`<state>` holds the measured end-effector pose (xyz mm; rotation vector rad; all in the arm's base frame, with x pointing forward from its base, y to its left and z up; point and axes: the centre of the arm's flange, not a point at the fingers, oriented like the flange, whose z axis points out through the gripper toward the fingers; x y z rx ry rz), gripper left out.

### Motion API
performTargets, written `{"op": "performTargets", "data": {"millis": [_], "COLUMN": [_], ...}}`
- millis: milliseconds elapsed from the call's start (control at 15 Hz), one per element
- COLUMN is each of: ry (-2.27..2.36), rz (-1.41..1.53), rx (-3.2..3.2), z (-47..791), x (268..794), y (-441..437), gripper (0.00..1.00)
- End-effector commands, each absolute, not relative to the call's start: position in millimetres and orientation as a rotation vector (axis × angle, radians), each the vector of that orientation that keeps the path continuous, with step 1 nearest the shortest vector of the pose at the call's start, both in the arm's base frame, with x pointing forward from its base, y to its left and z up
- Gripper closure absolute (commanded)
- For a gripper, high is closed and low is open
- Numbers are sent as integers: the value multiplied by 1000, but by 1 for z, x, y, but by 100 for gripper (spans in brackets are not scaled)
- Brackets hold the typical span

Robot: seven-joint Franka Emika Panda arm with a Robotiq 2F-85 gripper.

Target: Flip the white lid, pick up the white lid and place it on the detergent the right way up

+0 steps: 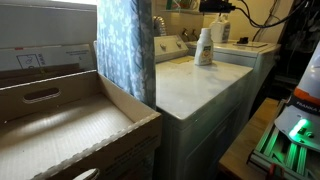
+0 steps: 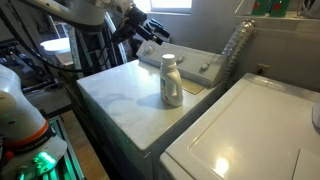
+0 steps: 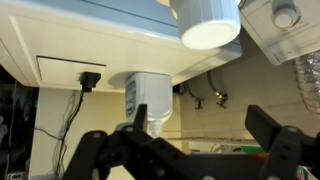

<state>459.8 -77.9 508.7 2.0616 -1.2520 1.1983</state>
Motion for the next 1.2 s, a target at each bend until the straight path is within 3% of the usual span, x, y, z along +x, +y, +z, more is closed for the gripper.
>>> {"op": "performTargets", "data": {"millis": [0,533,1133], "ry": [-1243,-1154,-1126], "rz": [1005,801,848], "rx": [2237,2395,2365], "z": [537,562,573], "x": [439,417,416], "y": [-88,-88,-86], "gripper": [0,0,0]}}
